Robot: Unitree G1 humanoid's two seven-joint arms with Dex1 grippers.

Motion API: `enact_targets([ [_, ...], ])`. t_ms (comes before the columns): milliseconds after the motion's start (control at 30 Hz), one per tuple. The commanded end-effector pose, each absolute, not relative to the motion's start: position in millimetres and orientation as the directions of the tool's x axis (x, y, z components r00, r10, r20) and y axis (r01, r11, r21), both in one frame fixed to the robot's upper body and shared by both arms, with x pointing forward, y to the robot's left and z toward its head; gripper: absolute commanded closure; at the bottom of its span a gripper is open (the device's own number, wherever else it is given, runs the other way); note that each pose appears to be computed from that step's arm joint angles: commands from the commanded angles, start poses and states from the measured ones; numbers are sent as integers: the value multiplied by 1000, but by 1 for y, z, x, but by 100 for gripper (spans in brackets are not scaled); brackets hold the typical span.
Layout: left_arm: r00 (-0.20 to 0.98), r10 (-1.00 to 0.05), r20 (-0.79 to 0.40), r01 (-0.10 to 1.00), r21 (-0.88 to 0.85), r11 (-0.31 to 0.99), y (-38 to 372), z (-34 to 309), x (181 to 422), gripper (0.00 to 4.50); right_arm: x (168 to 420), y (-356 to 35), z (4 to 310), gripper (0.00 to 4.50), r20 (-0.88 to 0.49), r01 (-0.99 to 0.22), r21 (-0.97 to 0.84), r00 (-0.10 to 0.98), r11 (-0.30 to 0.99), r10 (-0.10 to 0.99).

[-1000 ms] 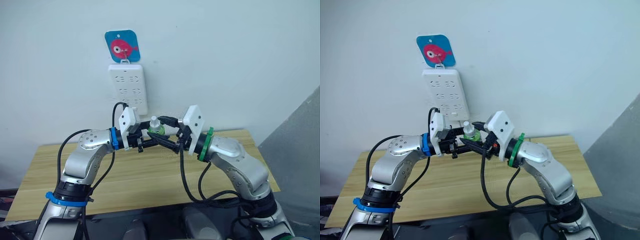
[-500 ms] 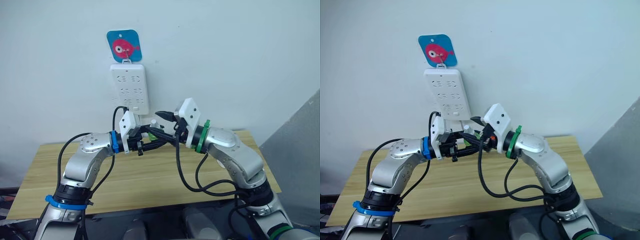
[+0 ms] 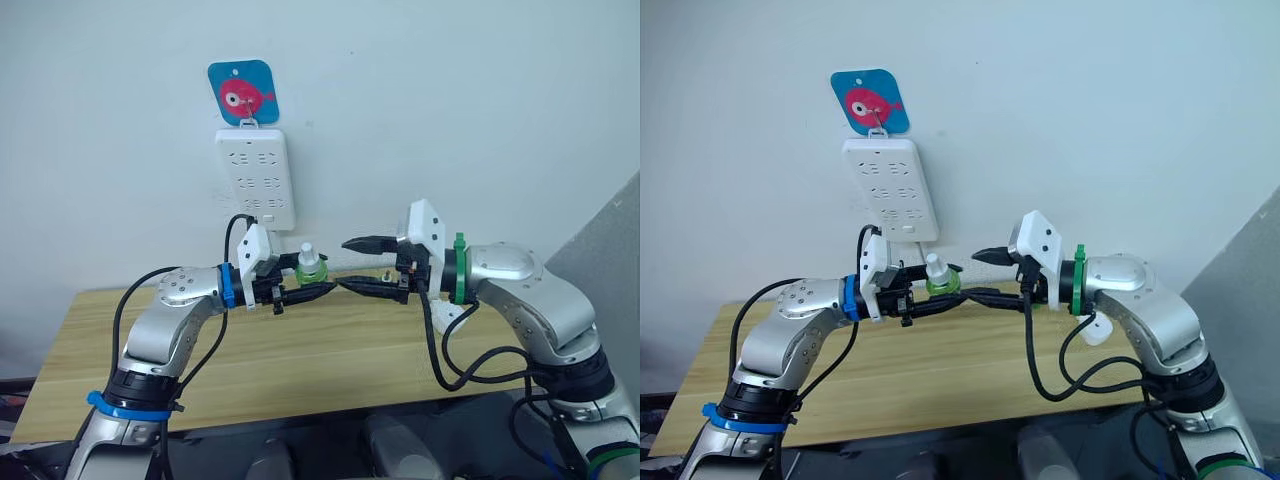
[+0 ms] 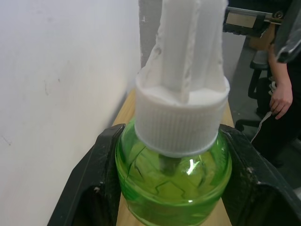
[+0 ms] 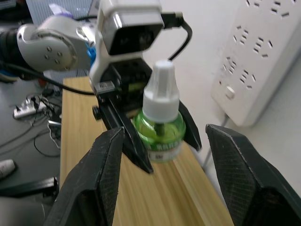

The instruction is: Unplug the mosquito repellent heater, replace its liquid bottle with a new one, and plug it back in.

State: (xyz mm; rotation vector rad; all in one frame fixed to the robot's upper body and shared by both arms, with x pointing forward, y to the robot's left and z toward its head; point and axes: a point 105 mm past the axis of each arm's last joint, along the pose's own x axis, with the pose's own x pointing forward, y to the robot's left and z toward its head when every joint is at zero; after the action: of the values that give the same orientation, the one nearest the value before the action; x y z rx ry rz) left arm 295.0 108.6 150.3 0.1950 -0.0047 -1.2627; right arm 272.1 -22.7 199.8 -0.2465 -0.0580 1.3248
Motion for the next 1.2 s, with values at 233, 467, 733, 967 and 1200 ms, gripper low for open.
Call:
enact_targets([
  [233, 273, -958, -87, 948, 194, 253, 103, 163, 291, 221, 277, 10, 208, 73, -31, -931, -235, 295, 280, 955],
  [467, 255, -963, -90, 952, 194, 235, 101, 164, 287, 221, 293, 13, 204, 73, -37, -914, -235, 348, 331, 937],
  [733, 258, -961, -97, 952, 195, 236, 102, 163, 286, 221, 295, -19, 208, 73, -68, -924, -209, 339, 319, 938],
  [967, 264, -959, -98, 951, 195, 242, 104, 162, 287, 221, 285, -51, 204, 73, -179, -950, -212, 269, 230, 946],
  [1200, 267, -959, -97, 950, 192, 245, 103, 162, 287, 221, 267, -23, 206, 73, -140, -963, -211, 198, 166, 970],
])
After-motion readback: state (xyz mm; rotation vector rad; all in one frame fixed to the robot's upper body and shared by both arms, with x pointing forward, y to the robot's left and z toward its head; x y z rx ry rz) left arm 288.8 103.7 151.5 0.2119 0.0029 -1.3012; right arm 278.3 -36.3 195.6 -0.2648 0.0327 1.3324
